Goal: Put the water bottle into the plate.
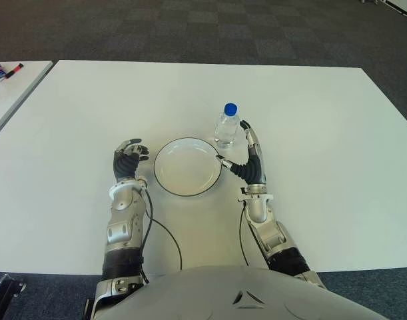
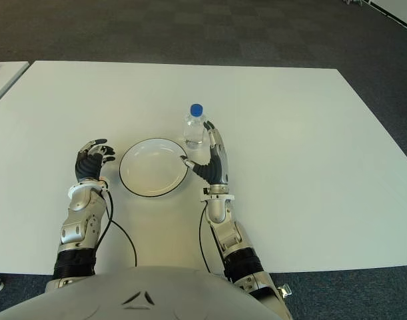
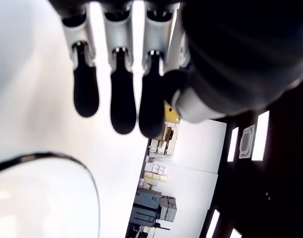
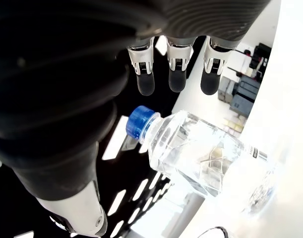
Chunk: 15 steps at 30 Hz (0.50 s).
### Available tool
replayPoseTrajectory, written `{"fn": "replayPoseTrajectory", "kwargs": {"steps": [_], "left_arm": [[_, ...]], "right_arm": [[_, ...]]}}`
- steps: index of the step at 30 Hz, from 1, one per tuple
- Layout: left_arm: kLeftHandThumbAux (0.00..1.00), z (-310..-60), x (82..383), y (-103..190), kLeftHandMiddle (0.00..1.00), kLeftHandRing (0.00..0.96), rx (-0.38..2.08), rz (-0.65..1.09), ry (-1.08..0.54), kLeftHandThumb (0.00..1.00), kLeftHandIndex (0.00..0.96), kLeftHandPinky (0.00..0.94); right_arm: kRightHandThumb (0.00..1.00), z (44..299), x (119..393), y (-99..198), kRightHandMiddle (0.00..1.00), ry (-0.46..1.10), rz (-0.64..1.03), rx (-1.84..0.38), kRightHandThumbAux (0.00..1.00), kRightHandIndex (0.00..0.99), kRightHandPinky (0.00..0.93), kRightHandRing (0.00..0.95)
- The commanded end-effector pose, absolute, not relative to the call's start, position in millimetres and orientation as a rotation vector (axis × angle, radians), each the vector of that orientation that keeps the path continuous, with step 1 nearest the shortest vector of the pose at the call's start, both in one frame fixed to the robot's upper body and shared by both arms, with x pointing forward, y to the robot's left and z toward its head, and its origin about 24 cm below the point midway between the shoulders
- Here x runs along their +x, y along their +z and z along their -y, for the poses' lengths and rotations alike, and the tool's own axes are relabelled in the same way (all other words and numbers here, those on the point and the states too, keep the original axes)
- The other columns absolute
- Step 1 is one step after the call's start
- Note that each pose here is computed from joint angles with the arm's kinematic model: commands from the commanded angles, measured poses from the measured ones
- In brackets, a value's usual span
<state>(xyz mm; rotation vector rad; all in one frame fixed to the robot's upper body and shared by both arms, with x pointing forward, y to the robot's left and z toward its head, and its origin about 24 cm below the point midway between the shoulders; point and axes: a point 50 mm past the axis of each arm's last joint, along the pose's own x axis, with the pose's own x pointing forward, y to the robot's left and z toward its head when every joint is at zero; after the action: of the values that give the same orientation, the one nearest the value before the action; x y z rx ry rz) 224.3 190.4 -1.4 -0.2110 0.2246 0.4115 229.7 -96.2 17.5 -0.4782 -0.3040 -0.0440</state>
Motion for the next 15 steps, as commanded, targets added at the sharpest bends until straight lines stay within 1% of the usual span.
{"fn": "replayPoseTrajectory", "kwargs": {"steps": [1,15], "left_arm": [[0.716,-184.5,223.0,-6.2,0.583,0.560,-0.220,-0.245,0.398,0.701,0.431,0.539],[0.716,-184.4,223.0,-5.7,0.584,0.559,-0.225,-0.241,0.402,0.700,0.431,0.535]], "right_arm": [[0.000,95.4,232.2,15.8,0.000,-0.016,0.304,-0.515,0.844,0.000,0.000,0.000],[0.000,94.1,235.3,15.3,0.000,0.017,0.321,-0.511,0.841,0.000,0.000,0.000]]}}
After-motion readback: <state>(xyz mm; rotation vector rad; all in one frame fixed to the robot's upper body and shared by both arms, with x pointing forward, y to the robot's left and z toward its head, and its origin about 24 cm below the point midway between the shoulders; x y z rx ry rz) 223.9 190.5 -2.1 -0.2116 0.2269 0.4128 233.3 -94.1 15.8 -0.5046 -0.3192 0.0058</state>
